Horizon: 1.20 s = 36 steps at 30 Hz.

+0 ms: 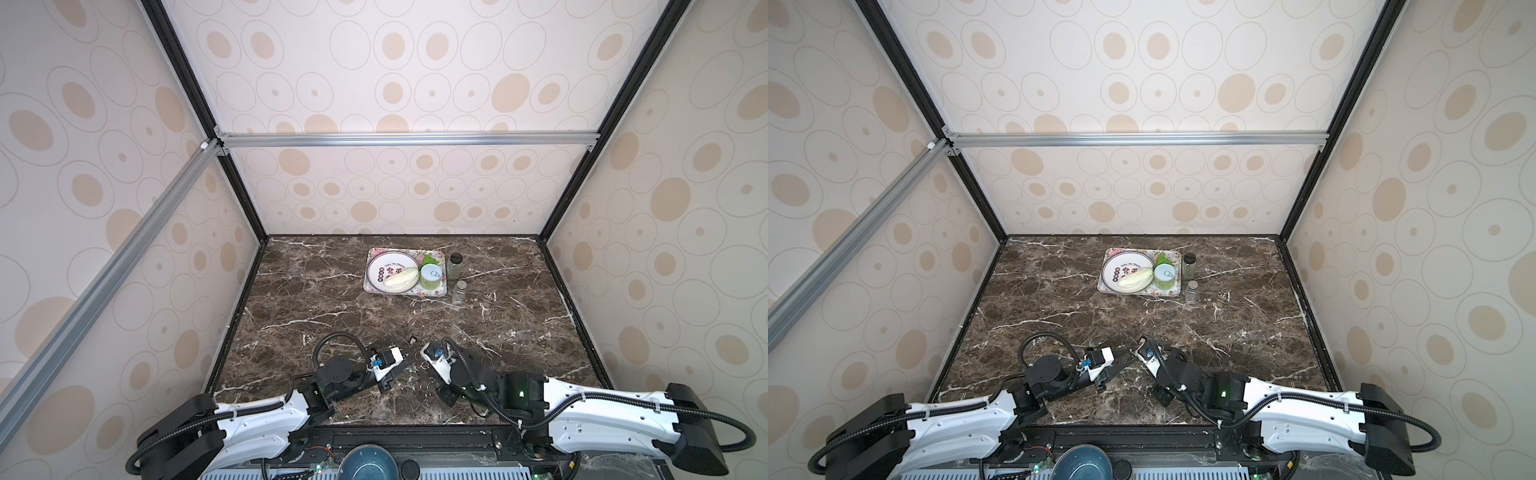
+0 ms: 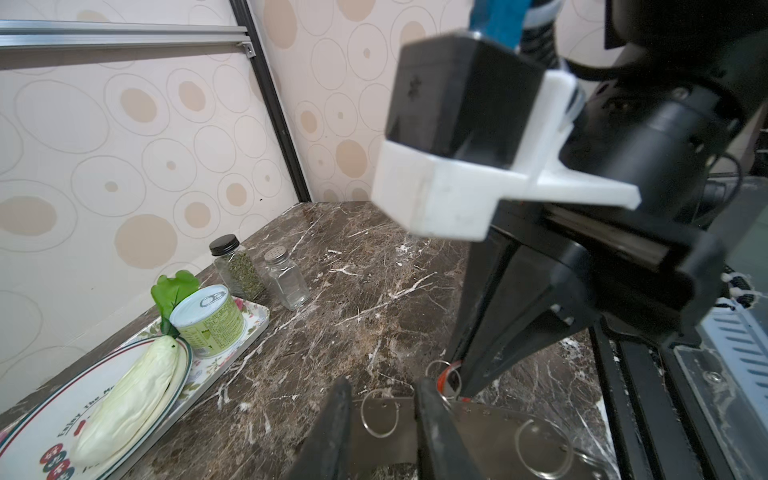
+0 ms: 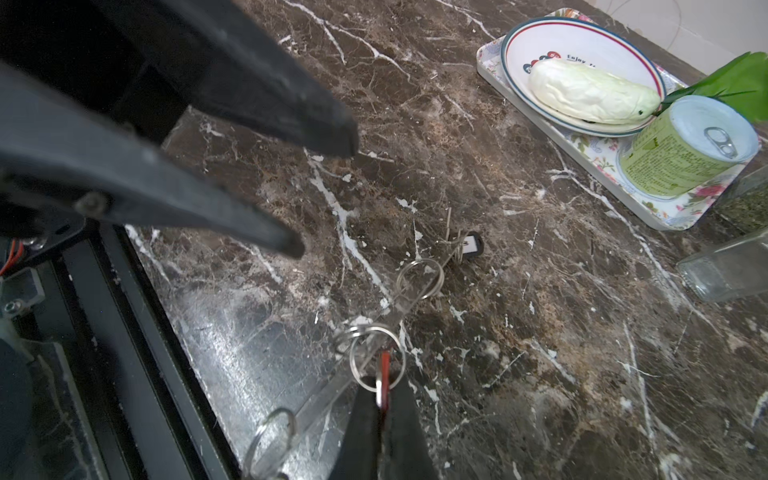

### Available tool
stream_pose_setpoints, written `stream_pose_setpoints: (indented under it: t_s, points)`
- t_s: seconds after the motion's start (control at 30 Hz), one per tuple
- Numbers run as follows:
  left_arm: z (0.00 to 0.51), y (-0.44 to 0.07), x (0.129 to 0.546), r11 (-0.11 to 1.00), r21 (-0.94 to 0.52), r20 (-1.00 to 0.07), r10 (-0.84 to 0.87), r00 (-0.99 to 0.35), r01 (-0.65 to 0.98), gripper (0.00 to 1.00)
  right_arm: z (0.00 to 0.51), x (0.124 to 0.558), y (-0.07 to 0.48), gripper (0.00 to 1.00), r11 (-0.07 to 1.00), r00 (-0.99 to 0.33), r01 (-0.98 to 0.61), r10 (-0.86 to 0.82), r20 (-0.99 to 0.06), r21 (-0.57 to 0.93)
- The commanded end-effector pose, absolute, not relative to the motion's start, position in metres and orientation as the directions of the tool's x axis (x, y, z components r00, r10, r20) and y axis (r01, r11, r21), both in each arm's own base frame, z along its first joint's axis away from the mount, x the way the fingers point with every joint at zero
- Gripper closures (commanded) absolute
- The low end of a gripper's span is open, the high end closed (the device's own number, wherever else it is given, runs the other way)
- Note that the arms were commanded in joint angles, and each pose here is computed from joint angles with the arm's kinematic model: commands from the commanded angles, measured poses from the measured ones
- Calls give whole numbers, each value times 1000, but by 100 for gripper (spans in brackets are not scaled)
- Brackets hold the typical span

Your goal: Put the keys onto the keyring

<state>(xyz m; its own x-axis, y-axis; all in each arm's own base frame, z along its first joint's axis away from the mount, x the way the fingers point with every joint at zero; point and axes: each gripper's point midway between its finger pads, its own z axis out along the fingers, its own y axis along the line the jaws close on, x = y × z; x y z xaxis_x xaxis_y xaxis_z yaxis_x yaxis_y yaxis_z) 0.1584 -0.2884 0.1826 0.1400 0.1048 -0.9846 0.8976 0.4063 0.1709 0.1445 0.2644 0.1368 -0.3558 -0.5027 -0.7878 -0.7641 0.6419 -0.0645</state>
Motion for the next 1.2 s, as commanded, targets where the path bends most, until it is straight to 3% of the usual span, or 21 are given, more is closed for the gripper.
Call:
stream_pose_setpoints:
  t_s: [0.0,0.47,1.17]
  points:
    - [167,-282,150,412,105,-992,107,67,905,76,133,138,256,100,646,-349,-757,-526,-776,-97]
    - [148,-298,120,327,29,-988,152,-22,945,76,129,135,252,100,639,-310,-761,-509,-803,-111]
    - [157,-322,122,290,-22,-982,175,-76,957,71,134,133,258,100,623,-288,-777,-482,-827,-93]
